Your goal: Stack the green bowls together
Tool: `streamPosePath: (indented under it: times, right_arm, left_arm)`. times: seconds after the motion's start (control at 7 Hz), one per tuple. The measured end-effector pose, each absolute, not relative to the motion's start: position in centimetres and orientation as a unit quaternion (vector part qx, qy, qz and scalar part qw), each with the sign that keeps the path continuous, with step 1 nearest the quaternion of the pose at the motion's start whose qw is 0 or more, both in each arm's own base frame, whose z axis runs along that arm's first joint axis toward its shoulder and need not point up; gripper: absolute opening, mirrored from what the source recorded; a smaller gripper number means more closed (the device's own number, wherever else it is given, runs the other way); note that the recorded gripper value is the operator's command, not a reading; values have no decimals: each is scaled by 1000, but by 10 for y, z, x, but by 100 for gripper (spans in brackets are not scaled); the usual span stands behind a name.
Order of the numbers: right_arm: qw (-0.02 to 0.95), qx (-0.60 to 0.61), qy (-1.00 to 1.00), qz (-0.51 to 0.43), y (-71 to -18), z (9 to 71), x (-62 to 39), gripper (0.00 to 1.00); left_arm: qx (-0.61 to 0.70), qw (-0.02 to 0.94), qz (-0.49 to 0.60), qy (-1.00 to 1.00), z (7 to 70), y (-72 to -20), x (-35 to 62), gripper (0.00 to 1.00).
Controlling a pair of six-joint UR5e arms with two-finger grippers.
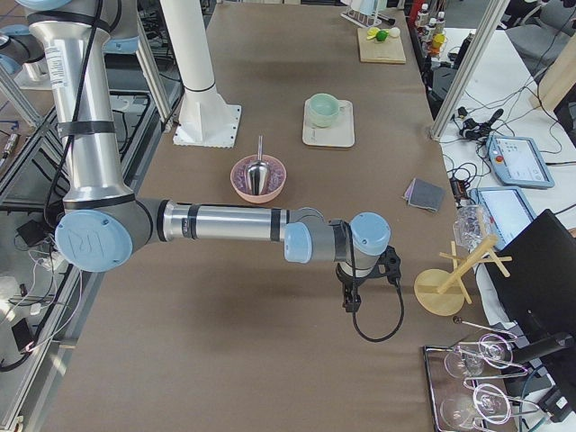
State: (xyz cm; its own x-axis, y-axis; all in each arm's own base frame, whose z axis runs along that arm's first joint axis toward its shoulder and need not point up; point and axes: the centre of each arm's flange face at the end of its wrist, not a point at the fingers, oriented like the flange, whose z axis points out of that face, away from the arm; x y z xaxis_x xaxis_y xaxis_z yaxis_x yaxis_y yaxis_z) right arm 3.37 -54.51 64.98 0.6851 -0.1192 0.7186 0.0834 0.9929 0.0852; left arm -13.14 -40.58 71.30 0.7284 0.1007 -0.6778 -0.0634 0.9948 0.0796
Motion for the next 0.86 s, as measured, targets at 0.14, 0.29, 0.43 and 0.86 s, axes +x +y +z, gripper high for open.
streamPosePath:
  times: [0.14, 0.29, 0.43, 0.86]
  right_arm:
    - [918, 23, -393, -55, -545, 649, 34, 100]
    - [918, 23, -393, -55, -545, 649, 34, 100]
    - [917, 23, -393, -55, -545, 649, 34, 100]
    - [917, 25, -394, -56, -546, 647, 34, 100]
  left_arm:
    - [33, 929, 45, 366, 711, -398, -131, 99]
    - [38, 929, 45, 366, 706, -391, -129, 99]
    - [40, 929, 45, 365, 702, -388, -129, 99]
    - [44, 929, 46, 365, 698, -389, -128, 99]
